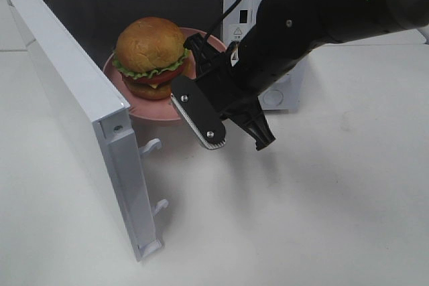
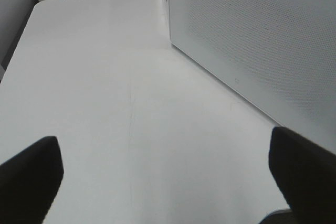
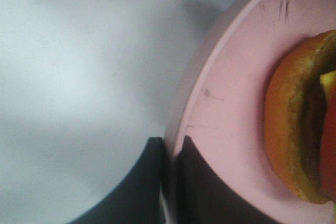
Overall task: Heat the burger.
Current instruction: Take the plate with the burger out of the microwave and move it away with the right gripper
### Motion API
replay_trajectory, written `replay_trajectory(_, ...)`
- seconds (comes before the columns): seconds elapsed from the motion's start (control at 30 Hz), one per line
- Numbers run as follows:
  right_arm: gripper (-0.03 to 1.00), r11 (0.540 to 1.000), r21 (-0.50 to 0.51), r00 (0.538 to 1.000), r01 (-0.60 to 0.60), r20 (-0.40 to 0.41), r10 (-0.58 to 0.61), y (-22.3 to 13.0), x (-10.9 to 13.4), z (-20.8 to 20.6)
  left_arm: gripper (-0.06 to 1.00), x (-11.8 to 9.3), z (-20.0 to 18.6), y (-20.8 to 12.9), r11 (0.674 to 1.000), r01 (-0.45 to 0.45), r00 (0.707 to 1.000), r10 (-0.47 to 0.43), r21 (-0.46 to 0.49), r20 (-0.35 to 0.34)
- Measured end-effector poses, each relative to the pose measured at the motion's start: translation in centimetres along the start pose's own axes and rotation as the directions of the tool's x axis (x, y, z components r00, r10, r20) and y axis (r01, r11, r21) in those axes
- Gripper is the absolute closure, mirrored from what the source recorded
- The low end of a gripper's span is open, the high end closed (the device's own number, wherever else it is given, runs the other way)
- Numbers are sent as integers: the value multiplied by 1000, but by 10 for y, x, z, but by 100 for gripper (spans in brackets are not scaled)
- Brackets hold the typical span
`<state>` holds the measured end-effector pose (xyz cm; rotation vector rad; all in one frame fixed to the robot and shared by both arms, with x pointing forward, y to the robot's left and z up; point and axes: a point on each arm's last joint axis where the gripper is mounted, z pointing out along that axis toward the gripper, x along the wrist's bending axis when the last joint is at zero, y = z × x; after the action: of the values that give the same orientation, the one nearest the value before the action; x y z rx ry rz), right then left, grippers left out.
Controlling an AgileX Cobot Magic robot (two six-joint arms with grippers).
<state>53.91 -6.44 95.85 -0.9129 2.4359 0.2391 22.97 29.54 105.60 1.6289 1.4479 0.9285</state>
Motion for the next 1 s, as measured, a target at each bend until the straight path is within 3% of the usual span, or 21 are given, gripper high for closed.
replay_trajectory(1.0, 91, 998, -7, 998, -58, -8, 57, 8, 105, -93, -5, 0, 0, 0, 1000, 0, 1000, 0, 0, 0)
